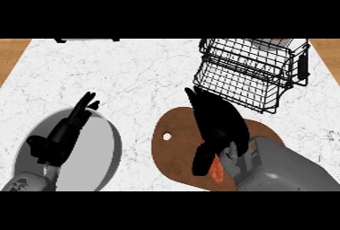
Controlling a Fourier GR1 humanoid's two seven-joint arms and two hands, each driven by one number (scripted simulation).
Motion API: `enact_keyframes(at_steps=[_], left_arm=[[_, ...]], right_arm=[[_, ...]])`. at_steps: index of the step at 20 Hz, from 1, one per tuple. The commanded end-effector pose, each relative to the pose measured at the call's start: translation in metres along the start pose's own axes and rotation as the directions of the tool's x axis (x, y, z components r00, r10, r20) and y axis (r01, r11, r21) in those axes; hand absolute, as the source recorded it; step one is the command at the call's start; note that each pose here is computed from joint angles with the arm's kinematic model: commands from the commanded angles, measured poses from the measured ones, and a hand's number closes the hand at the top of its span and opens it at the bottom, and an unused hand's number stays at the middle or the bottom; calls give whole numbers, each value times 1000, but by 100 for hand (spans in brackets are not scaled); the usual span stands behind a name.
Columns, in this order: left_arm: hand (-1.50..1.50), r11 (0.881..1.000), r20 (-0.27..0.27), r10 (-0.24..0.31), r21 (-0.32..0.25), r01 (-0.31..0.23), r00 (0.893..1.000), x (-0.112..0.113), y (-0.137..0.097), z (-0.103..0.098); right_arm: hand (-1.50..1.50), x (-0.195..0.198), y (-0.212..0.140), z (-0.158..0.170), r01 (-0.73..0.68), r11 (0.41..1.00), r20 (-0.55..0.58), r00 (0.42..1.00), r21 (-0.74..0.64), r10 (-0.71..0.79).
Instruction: Pick the sweet potato from the cutting board and place it in the tiered basket
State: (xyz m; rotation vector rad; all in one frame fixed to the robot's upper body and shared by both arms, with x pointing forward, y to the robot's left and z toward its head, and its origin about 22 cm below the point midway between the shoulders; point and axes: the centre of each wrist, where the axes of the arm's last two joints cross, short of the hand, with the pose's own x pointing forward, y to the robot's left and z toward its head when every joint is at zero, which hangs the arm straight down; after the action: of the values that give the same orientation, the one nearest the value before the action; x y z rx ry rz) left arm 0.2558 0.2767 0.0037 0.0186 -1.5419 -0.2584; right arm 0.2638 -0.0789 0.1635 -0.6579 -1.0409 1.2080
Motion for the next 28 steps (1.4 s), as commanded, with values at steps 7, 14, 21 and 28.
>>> enact_keyframes(at_steps=[7,14,21,28], left_arm=[[0,996,-23,89,-18,-89,996,-17,-41,1],[0,998,4,62,-16,-61,998,-15,-38,1],[0,998,-8,67,-17,-67,998,-15,-38,-8],[0,998,-16,57,-7,-57,998,-13,-26,-10]], right_arm=[[-150,-10,27,-17,-87,993,-337,935,86,111],[-150,-13,51,-9,-34,996,-337,940,82,60],[-150,-36,65,-14,-44,994,-402,912,96,79],[-150,-56,82,-11,-31,993,-410,909,118,77]])
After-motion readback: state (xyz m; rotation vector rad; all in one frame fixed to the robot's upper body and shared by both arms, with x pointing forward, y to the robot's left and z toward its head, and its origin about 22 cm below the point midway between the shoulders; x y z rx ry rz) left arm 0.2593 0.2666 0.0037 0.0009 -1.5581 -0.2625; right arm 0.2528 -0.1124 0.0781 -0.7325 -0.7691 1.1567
